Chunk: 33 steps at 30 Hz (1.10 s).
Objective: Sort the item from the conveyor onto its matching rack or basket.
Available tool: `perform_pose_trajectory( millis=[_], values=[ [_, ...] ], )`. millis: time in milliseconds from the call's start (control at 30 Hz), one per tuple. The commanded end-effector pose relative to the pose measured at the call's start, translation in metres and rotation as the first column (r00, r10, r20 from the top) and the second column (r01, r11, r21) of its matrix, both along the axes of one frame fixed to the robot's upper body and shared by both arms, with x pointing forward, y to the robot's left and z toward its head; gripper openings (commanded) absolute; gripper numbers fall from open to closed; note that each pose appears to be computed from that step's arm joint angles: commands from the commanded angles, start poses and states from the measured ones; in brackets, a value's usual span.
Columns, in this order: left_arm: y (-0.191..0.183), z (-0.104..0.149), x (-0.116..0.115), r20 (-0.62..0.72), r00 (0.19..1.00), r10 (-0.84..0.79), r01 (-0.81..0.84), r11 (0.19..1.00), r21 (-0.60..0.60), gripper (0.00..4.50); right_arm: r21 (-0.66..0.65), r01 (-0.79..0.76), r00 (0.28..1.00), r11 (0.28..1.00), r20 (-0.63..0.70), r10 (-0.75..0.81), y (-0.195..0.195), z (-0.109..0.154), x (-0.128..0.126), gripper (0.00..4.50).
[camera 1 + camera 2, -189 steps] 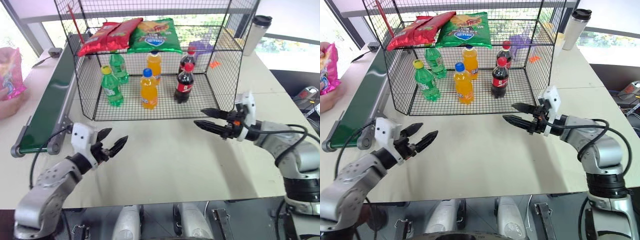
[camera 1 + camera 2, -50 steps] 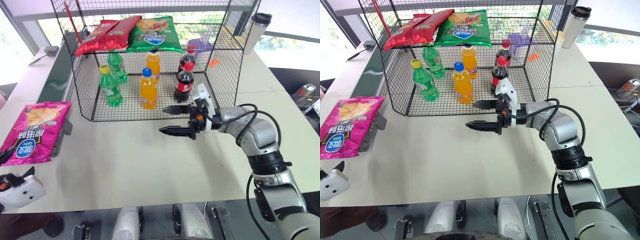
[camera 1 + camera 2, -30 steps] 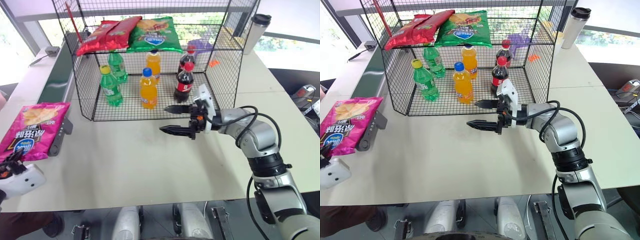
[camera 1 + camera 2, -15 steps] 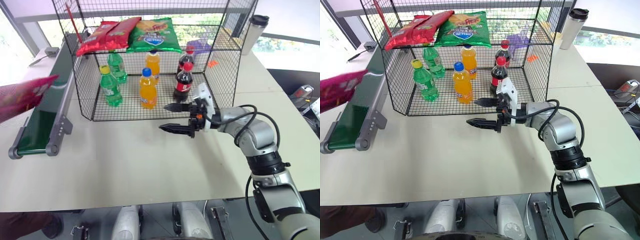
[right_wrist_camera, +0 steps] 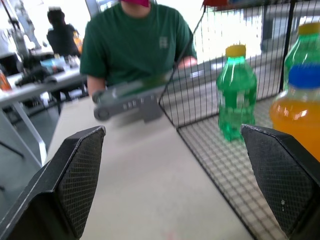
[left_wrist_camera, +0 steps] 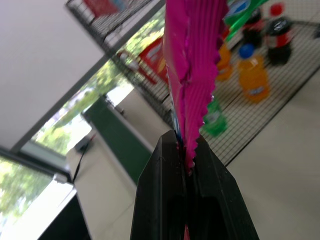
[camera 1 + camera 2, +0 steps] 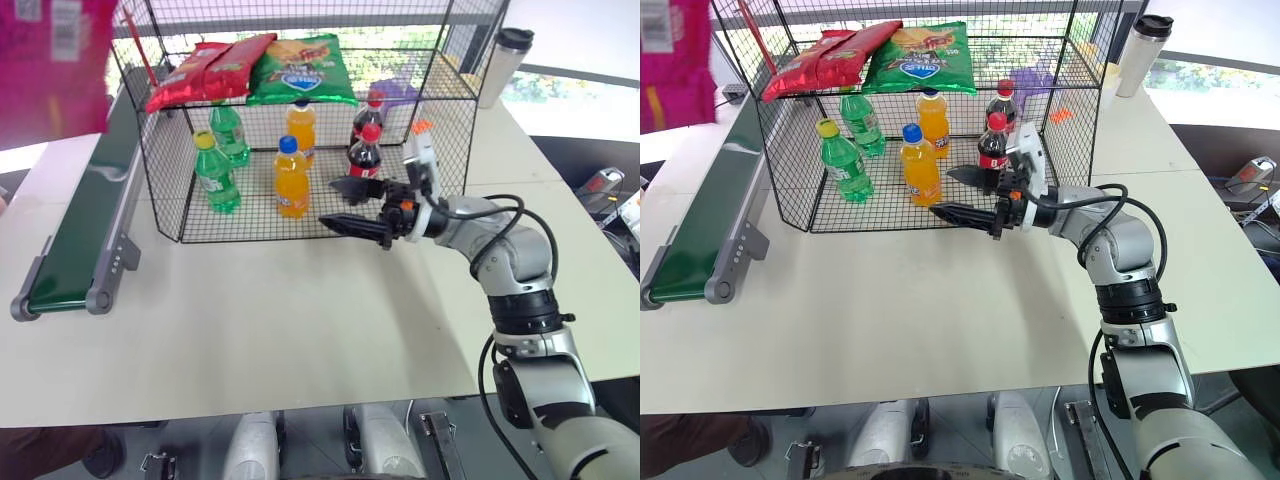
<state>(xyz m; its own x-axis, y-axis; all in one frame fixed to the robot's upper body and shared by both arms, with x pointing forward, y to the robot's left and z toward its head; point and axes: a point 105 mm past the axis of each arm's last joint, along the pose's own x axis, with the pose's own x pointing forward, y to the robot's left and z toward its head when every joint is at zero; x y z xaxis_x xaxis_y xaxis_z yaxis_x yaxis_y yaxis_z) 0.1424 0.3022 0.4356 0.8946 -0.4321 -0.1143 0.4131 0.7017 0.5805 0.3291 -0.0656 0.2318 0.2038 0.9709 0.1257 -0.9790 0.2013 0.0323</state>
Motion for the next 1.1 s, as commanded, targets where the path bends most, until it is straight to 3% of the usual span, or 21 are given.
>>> perform_pose_trajectory(
  millis=[33, 367, 933, 1033, 1100],
  values=[
    [-0.018, 0.011, 0.003, 0.005, 0.988, -0.153, 0.153, 0.987, -0.043, 0.05, 0.101, -0.028, 0.997, 0.995, 0.070, 0.021, -0.001, 0.036, -0.008, 4.50],
    [-0.055, -0.001, 0.038, -0.016, 0.908, -0.418, 0.414, 0.905, -0.099, 0.05, 0.172, -0.089, 0.982, 0.981, 0.182, 0.057, 0.002, 0.076, -0.013, 4.50],
    [-0.079, -0.026, 0.076, -0.041, 0.820, -0.571, 0.559, 0.814, -0.155, 0.05, 0.221, -0.209, 0.947, 0.953, 0.290, 0.141, 0.032, 0.102, -0.020, 4.50],
    [-0.079, -0.030, 0.080, -0.053, 0.821, -0.568, 0.555, 0.817, -0.159, 0.00, 0.247, -0.267, 0.938, 0.932, 0.289, 0.192, 0.036, 0.107, -0.030, 3.69],
    [-0.078, -0.031, 0.081, -0.058, 0.824, -0.564, 0.550, 0.820, -0.159, 0.00, 0.247, -0.287, 0.934, 0.925, 0.285, 0.214, 0.035, 0.108, -0.034, 2.74]
  ],
)
